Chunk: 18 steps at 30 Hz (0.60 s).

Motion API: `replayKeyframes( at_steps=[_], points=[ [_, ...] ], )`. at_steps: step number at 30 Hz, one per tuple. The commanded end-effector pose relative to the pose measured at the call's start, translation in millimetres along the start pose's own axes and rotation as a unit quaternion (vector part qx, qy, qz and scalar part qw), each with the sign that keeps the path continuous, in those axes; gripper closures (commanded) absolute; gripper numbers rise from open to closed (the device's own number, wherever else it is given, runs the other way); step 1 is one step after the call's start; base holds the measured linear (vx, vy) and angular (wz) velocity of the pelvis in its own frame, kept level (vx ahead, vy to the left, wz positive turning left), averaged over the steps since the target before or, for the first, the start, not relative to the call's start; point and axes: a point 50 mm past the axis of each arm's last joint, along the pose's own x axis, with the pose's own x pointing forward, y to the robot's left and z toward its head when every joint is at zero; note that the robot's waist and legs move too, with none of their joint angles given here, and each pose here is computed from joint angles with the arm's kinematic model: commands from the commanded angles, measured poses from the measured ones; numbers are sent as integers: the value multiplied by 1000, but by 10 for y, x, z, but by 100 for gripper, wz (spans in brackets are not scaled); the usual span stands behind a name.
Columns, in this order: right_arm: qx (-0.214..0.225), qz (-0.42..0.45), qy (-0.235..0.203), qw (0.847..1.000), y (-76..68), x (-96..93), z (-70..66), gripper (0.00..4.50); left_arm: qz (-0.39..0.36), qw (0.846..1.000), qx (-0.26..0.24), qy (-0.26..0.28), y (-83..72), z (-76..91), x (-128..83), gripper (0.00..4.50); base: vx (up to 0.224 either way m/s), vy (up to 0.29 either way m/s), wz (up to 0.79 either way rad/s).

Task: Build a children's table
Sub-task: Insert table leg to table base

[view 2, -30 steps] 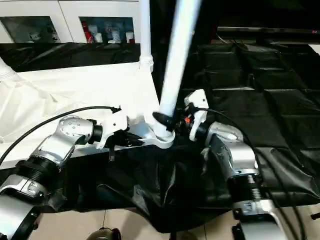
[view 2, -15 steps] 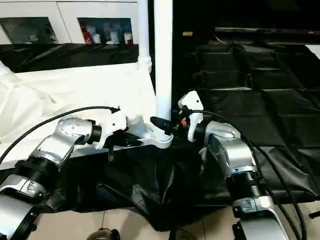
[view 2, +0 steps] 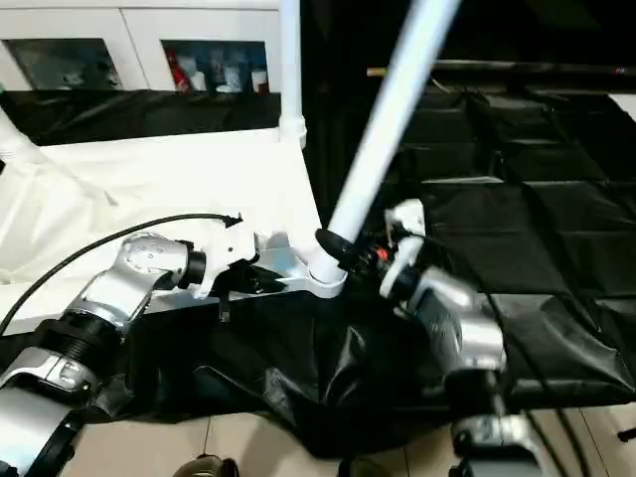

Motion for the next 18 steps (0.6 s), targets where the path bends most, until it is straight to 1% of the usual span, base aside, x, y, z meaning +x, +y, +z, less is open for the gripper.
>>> replayKeyframes(
  at_steps=[1,2,3,5,6,8,9,10,11,13,14,18],
  points=[
    [40,-59,41,997,-100,-160,-297,263,3,999,34,-23,60,177,-12,450,0,0,0],
    [55,-70,31,996,-95,-184,-354,263,5,999,35,-22,68,179,-10,450,0,0,0],
    [55,-70,31,996,-95,-184,-354,263,5,999,35,-22,68,179,-10,450,0,0,0],
    [61,-79,25,995,-81,-209,-410,263,7,999,35,-21,77,180,-10,450,0,0,0],
    [55,-79,26,995,-63,-215,-426,263,8,999,35,-21,82,180,-11,450,0,0,0],
    [16,-71,40,997,-23,-216,-423,263,9,999,36,-19,89,179,-13,450,0,0,0],
    [-17,-64,49,997,1,-208,-397,263,9,999,37,-18,92,178,-15,450,0,0,0],
    [-17,-64,49,997,1,-208,-397,263,9,999,37,-18,92,178,-15,450,0,0,0],
    [-68,-42,68,994,55,-167,-346,263,9,999,38,-16,96,175,-16,450,0,0,0],
    [-87,-34,76,993,78,-143,-328,263,9,999,38,-16,96,174,-14,450,0,0,0],
    [-105,-7,95,990,132,-93,-326,263,8,999,39,-16,89,169,-7,450,0,0,0],
    [-111,12,109,988,171,-52,-330,263,6,999,39,-16,80,166,5,450,0,0,0]
  ],
)
